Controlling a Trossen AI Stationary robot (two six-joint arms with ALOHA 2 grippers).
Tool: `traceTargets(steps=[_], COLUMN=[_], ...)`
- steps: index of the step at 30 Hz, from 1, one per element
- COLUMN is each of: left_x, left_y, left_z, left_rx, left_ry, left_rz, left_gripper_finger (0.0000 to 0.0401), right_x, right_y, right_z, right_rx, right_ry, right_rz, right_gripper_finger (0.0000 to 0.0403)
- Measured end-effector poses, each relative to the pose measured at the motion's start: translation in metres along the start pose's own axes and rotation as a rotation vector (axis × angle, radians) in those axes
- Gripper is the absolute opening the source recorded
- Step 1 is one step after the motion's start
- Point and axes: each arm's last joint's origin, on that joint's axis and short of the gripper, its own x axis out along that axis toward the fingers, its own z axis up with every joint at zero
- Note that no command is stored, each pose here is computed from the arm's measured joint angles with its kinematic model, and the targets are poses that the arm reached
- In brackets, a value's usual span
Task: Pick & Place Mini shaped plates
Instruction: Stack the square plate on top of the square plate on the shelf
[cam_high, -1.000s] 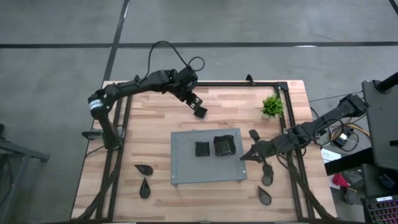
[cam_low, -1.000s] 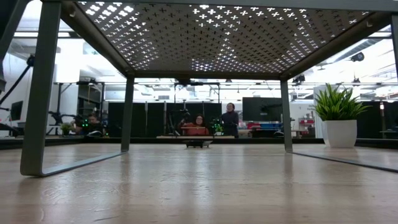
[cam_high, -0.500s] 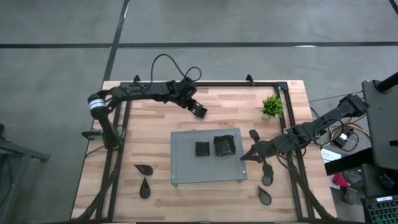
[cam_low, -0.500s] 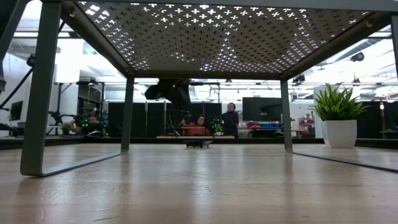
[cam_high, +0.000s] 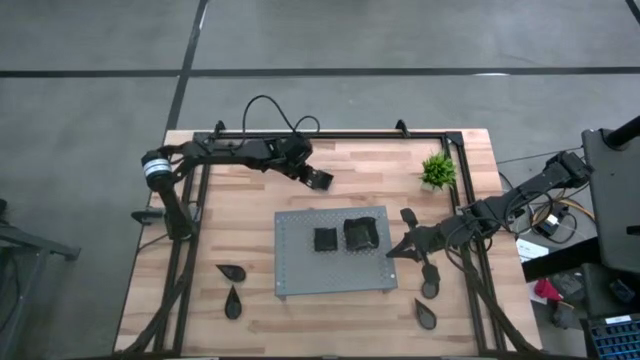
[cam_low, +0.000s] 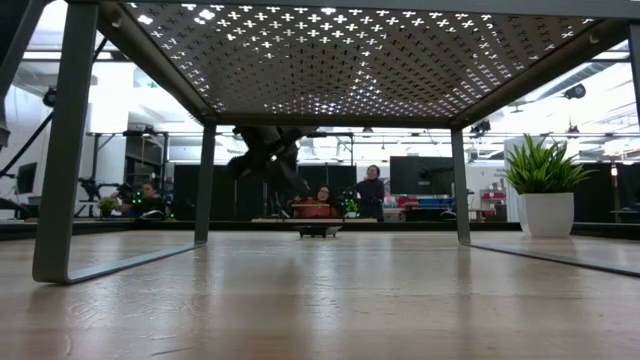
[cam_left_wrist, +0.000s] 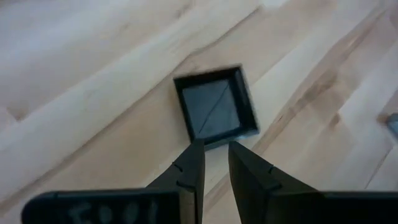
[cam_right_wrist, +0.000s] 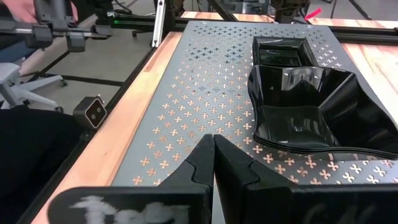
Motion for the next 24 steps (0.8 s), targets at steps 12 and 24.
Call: traceTargets(steps=[12,24], left_x=[0.009,0.025], left_y=[0.003,0.009], left_z=[-0.007,-0.013], left_rx=[-0.014,-0.110], left_ry=[-0.026,0.063], left_rz=[-0.054,-0.091], left_gripper_finger=[0.0065,0.0065], right_x=[0.000,0.000], right_y=[0.000,0.000], right_z=[0.000,0.001], right_rx=[-0.003,0.000], right_ry=[-0.004,-0.006], right_rz=[0.001,0.001], right_gripper_finger=[0.0008,0.0008])
